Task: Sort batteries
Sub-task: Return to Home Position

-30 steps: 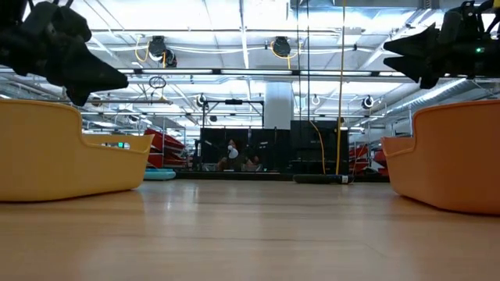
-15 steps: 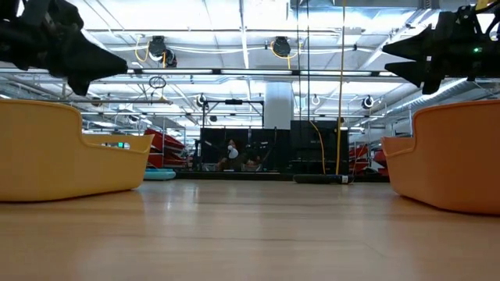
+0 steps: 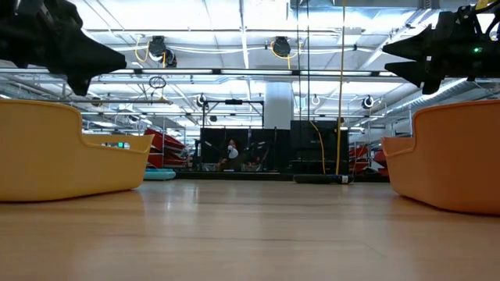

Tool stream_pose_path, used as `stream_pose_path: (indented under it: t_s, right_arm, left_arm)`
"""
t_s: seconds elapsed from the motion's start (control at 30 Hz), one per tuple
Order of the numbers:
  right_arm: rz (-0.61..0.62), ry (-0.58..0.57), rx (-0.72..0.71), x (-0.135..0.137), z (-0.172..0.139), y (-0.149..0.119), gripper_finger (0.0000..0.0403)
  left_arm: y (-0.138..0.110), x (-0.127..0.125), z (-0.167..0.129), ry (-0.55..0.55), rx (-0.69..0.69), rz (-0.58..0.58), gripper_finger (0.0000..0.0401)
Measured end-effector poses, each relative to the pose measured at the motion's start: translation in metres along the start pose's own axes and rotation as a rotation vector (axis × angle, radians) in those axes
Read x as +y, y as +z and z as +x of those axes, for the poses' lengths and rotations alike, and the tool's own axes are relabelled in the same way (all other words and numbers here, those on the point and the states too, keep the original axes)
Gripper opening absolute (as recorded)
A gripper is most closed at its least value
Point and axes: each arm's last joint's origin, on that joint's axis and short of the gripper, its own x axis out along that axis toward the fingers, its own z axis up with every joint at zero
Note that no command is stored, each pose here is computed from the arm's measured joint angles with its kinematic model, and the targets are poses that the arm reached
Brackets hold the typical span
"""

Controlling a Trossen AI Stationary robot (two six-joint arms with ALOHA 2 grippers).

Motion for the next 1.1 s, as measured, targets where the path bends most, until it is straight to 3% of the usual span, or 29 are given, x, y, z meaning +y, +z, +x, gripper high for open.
stream_pose_path:
  t_s: [0.13,0.77,0.9,1.1]
  right_arm:
    - [0.0,0.0,0.001,0.0,0.0,-0.0001,0.0297]
    - [0.001,0.0,0.004,-0.0001,0.0,-0.0005,0.0297]
    - [0.077,0.006,0.002,0.0002,0.0,-0.0003,0.0297]
    - [0.066,0.229,0.097,0.0061,-0.001,-0.0073,0.0297]
  left_arm:
    - [-0.0005,-0.0015,0.0,-0.05,0.017,-0.089,0.0074]
    - [-0.0005,-0.0016,0.0,-0.055,0.018,-0.083,0.0074]
    - [-0.0005,-0.0016,0.0,-0.055,0.018,-0.083,0.0074]
    - [-0.0005,-0.0016,0.0,-0.055,0.019,-0.083,0.0074]
